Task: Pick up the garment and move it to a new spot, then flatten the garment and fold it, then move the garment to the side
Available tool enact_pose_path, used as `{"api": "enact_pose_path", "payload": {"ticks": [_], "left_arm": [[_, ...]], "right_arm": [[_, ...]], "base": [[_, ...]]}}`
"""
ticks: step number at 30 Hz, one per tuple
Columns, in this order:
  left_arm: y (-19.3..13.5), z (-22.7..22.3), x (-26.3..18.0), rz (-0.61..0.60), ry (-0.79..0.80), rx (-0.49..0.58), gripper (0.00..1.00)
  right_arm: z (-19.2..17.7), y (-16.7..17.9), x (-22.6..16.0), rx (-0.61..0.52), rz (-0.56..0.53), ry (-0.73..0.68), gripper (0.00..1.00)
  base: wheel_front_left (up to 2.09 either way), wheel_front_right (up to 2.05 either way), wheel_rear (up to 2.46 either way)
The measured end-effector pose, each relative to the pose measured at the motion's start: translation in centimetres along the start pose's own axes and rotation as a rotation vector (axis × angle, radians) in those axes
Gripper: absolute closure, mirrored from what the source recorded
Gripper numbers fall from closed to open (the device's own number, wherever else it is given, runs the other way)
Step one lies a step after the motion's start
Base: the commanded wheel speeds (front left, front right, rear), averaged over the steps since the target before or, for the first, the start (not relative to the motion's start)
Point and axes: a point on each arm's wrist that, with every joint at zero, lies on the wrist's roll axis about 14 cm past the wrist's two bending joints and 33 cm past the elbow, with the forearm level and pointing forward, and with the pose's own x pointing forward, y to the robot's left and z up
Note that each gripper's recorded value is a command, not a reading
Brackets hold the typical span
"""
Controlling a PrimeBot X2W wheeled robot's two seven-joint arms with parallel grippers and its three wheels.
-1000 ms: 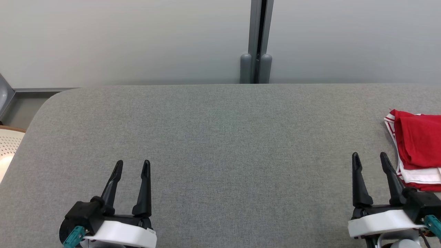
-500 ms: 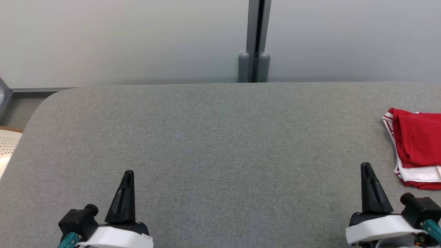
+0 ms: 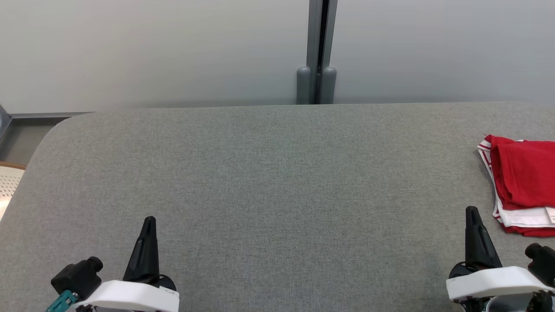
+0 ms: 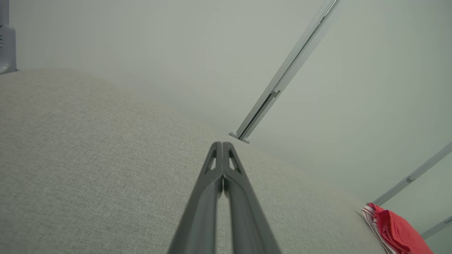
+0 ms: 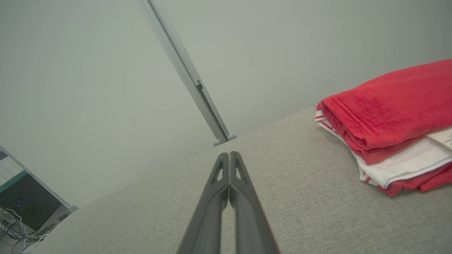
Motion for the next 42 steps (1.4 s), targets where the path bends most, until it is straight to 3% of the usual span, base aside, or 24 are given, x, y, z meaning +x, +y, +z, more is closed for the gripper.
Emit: {"api": "enact_pose_path", "payload": {"ticks": [42], "left_arm": [[0.9, 0.7, 1.7, 0.038, 0.033, -0.496, 1.00]], "right_arm": [[1.2, -2.1, 0.1, 0.561, -0.084, -0.010, 1.00]], "base": [[0.00, 0.00, 0.00]]}}
